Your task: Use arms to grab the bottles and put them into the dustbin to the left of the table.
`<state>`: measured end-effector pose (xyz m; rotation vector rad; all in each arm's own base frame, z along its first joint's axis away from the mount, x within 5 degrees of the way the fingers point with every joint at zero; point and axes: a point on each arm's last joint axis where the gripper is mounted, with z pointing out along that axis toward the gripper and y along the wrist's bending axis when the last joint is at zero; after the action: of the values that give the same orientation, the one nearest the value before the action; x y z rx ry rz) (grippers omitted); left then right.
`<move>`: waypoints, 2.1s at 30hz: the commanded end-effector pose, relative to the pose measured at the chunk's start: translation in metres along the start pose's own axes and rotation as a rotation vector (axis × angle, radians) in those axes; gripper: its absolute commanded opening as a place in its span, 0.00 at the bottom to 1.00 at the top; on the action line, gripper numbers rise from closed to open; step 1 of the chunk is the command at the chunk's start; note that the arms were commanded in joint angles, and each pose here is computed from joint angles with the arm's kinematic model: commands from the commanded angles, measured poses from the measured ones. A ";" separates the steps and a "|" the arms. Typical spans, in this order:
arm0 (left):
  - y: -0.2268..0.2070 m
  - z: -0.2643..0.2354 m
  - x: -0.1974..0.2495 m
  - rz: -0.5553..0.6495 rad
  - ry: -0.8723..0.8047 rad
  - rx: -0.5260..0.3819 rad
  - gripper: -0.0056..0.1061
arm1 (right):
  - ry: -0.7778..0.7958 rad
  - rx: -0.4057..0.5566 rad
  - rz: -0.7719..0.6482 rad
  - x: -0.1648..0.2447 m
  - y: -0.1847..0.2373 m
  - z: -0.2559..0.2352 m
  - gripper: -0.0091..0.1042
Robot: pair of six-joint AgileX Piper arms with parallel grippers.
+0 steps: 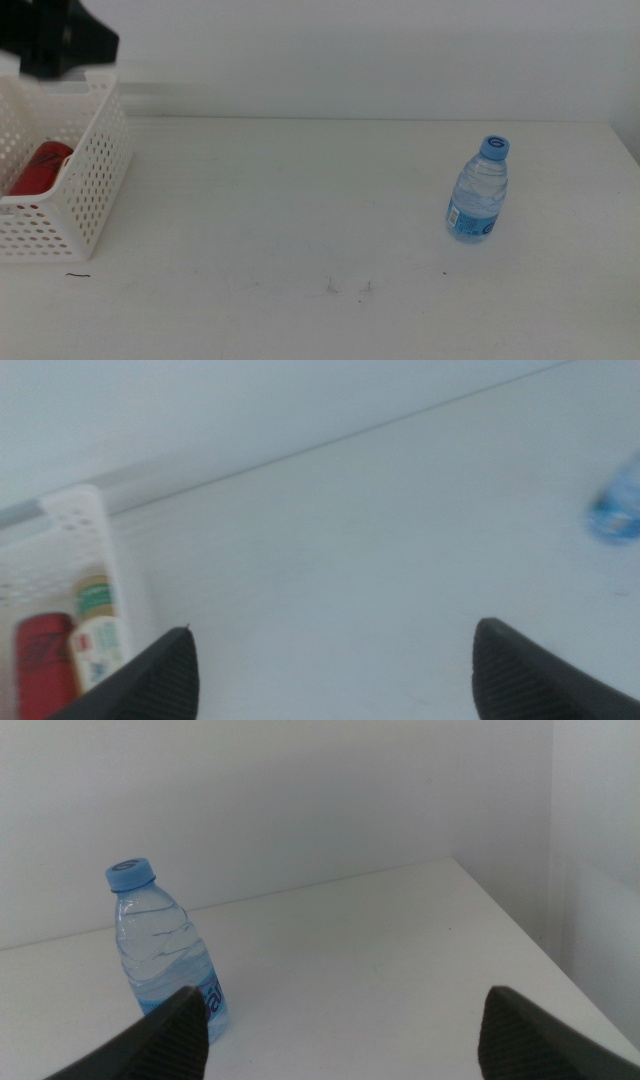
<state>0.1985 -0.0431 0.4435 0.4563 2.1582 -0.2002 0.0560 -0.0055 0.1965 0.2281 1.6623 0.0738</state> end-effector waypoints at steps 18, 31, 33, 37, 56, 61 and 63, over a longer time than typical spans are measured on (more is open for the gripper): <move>-0.050 -0.081 0.055 0.064 -0.179 0.144 0.89 | -0.012 0.004 -0.014 0.000 0.000 0.000 0.88; -0.049 -0.081 0.052 0.065 -0.207 0.133 0.89 | -0.174 -0.034 -0.116 -0.015 0.004 -0.002 0.88; -0.049 -0.081 0.052 0.063 -0.205 0.135 0.89 | -0.204 -0.041 -0.120 -0.019 0.005 0.001 0.88; -0.047 -0.080 0.052 0.076 -0.209 0.111 0.89 | -0.107 -0.066 -0.144 -0.028 0.011 0.024 0.88; -0.047 -0.081 0.051 0.078 -0.219 0.108 0.89 | 0.117 -0.459 -0.186 0.019 0.052 0.135 0.88; -0.047 -0.081 0.051 0.075 -0.220 0.112 0.89 | 0.082 -0.492 -0.164 0.025 0.056 0.154 0.88; -0.047 -0.081 0.051 0.075 -0.220 0.112 0.89 | 0.100 -0.492 -0.157 0.031 0.056 0.162 0.88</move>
<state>0.0921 -0.0488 0.4487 0.5515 1.9302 -0.3128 0.2140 0.0394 0.1604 -0.2722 1.7217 0.3694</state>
